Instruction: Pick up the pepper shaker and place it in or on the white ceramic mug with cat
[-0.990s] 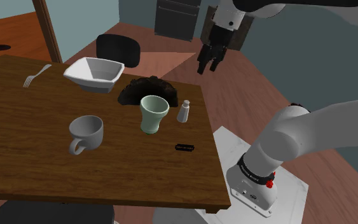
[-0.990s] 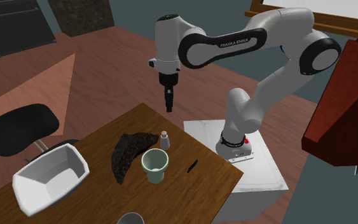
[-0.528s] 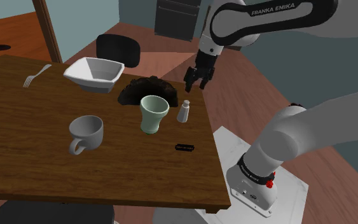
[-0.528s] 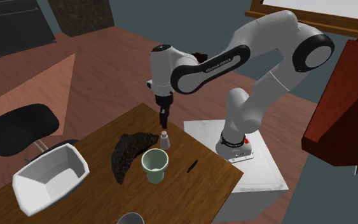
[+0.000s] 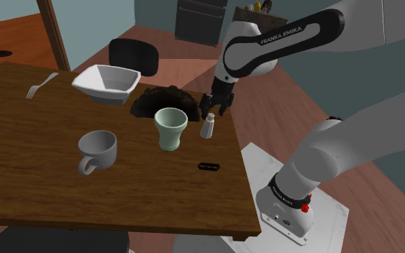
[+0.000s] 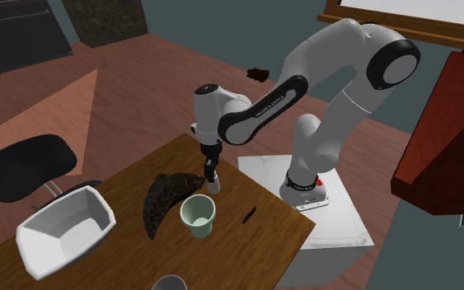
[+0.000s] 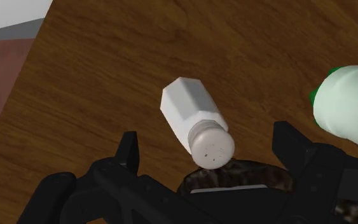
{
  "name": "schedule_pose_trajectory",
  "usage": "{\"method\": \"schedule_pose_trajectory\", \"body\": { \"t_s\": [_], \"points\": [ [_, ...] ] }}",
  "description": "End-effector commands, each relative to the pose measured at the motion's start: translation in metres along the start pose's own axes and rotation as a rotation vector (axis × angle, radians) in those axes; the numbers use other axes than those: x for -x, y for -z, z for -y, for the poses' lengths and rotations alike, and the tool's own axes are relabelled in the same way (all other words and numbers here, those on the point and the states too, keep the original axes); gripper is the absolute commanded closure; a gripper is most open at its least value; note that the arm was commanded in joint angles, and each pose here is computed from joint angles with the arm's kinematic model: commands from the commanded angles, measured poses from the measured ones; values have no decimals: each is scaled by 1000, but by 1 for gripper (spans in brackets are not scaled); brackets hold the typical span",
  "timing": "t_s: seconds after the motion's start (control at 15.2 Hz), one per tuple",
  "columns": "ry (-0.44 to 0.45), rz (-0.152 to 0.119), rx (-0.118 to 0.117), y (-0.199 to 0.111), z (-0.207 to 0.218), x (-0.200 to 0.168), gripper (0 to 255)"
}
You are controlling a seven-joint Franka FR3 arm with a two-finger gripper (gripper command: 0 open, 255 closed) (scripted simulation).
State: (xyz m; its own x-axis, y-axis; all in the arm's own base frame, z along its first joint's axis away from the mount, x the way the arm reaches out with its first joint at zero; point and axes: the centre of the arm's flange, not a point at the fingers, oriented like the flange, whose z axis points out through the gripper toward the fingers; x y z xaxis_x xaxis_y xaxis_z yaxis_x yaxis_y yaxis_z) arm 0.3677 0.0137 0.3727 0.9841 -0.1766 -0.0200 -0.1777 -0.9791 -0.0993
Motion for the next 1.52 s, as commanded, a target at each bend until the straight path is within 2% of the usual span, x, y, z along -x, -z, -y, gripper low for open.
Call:
{"method": "schedule_pose_trajectory", "body": {
  "t_s": [0.0,0.13,0.66,0.73,1.32,1.45],
  "points": [
    [-1,-1,0,-10,0,0,0],
    [-1,-1,0,-24,0,0,0],
    [-1,0,0,-24,0,0,0],
    [-1,0,0,-24,0,0,255],
    [-1,-1,0,-24,0,0,255],
    [-1,-1,0,-13,1,0,255]
  ]
}}
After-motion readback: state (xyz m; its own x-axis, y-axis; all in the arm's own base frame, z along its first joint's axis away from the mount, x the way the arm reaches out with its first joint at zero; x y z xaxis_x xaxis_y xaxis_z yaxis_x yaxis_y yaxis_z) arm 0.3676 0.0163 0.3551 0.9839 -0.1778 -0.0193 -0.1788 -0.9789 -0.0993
